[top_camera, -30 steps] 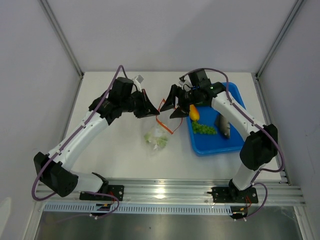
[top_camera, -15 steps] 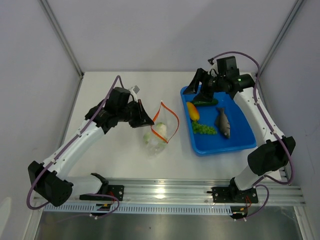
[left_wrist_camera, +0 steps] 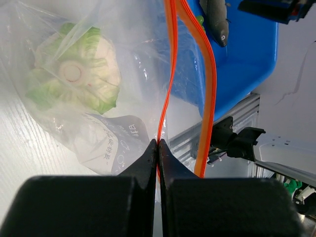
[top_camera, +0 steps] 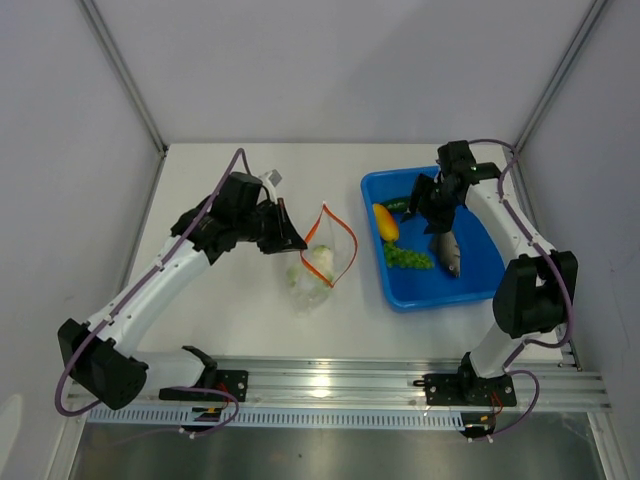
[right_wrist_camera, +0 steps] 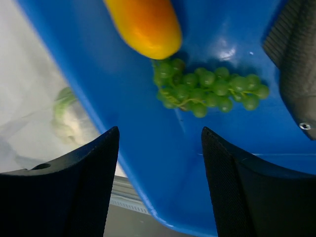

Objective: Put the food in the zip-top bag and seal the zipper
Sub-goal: Pick up the fake fruit from the bin.

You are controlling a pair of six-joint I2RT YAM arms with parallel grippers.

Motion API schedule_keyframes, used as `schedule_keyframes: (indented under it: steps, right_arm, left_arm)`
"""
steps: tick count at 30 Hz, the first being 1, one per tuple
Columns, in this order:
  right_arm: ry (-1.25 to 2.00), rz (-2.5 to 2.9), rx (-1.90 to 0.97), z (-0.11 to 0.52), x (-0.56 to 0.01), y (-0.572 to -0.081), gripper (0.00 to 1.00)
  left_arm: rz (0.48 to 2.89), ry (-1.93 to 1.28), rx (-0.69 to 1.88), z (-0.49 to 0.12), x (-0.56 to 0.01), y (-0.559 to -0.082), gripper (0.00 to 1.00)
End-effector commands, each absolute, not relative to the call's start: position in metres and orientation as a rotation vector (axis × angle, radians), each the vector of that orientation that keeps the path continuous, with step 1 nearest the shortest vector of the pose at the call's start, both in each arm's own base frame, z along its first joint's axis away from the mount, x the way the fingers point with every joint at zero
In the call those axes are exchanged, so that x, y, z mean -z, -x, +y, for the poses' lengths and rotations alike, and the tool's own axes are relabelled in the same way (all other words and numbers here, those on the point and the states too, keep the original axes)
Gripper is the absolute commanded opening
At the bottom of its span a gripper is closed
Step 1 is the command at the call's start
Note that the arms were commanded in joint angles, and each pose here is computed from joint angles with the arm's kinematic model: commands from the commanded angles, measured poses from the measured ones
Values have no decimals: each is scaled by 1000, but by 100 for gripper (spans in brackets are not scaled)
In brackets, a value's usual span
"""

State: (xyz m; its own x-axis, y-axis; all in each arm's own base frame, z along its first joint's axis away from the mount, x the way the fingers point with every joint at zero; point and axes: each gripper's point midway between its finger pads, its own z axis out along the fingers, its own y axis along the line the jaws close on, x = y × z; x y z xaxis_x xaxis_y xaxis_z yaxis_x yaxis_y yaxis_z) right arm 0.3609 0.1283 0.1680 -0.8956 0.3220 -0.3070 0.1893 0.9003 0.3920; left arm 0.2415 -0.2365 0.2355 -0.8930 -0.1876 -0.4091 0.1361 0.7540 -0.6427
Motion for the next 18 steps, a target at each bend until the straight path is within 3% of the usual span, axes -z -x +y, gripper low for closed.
schedule_keyframes:
  steps: [1, 8, 18]
  right_arm:
    - [-358, 2745, -403, 114, -151, -352, 68]
    - [-233, 2833, -352, 110, -112, -342, 68]
    - [107, 2868, -19, 115, -72, -333, 71]
  left_arm:
    - [2449, -20, 962, -239, -252, -246, 1]
    - [2454, -36, 963, -243, -252, -251, 1]
    - [2453, -40, 945, -241, -253, -253, 1]
